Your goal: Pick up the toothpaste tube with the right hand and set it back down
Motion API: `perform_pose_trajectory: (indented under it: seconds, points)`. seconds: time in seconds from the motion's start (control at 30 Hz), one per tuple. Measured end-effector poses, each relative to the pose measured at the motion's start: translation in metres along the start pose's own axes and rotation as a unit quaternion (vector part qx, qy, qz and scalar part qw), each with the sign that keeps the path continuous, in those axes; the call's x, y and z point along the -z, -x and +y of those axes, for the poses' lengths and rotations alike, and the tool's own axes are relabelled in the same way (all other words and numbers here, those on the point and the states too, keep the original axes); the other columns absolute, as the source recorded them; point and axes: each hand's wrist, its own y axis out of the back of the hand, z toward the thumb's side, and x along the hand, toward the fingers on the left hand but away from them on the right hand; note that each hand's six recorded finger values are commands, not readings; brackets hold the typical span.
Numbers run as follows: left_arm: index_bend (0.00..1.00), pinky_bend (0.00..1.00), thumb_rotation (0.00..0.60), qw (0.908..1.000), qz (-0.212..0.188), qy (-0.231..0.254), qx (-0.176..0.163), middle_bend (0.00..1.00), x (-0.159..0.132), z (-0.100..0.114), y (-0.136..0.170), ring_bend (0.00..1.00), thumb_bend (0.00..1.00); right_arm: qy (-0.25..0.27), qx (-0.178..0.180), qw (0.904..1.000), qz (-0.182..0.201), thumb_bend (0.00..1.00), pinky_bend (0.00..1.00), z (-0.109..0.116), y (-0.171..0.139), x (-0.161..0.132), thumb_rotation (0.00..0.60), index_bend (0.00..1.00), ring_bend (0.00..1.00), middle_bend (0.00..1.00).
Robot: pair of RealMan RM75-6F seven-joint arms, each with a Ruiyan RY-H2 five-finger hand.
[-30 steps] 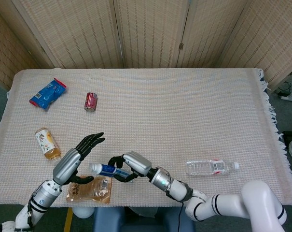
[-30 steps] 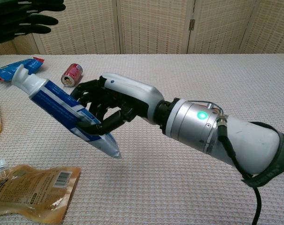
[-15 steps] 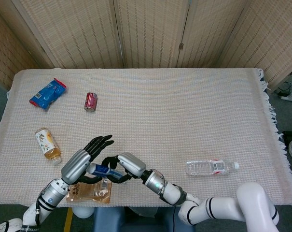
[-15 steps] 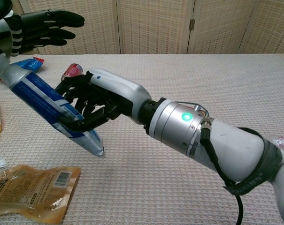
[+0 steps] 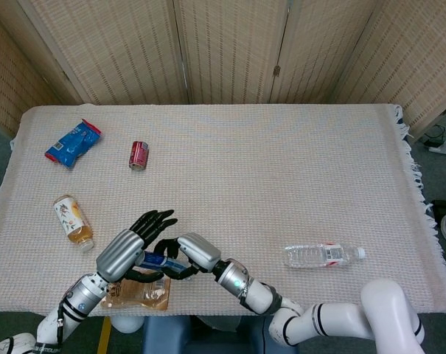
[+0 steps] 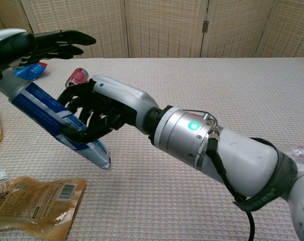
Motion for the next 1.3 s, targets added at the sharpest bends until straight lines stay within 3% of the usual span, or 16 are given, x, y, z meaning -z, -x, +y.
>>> perform_pose_trajectory:
  seconds: [0.6, 0.9, 1.0, 1.1, 1.3]
  points:
    - [0.04, 0.0, 0.002, 0.9992, 0.012, -0.039, -0.005, 0.03, 0.005, 0.0, 0.002, 0.0, 0.11, -0.003, -0.003, 1.0, -0.005, 0.87, 0.49, -0.002, 0.0, 0.001, 0.6, 0.76, 0.63, 0.65]
    - [0.04, 0.0, 0.0, 0.9989, 0.009, -0.01, -0.044, 0.03, 0.006, 0.021, 0.01, 0.0, 0.11, -0.069, -0.01, 0.9969, -0.037, 0.87, 0.49, 0.015, -0.012, 0.023, 0.6, 0.76, 0.62, 0.65]
    - [0.04, 0.0, 0.001, 0.9983, 0.015, -0.018, -0.053, 0.03, 0.011, 0.026, 0.015, 0.0, 0.11, -0.113, -0.015, 0.992, -0.054, 0.87, 0.47, 0.023, -0.016, 0.034, 0.6, 0.75, 0.59, 0.6]
    - [0.05, 0.0, 0.001, 0.9977, 0.023, -0.028, -0.057, 0.03, 0.018, 0.027, 0.018, 0.0, 0.11, -0.169, -0.023, 0.9824, -0.075, 0.87, 0.42, 0.034, -0.019, 0.045, 0.6, 0.68, 0.54, 0.53]
    - [0.04, 0.0, 0.001, 0.997, 0.045, -0.034, -0.053, 0.03, 0.026, 0.025, 0.025, 0.0, 0.11, -0.292, -0.038, 0.9487, -0.116, 0.87, 0.33, 0.054, -0.019, 0.064, 0.6, 0.56, 0.45, 0.45]
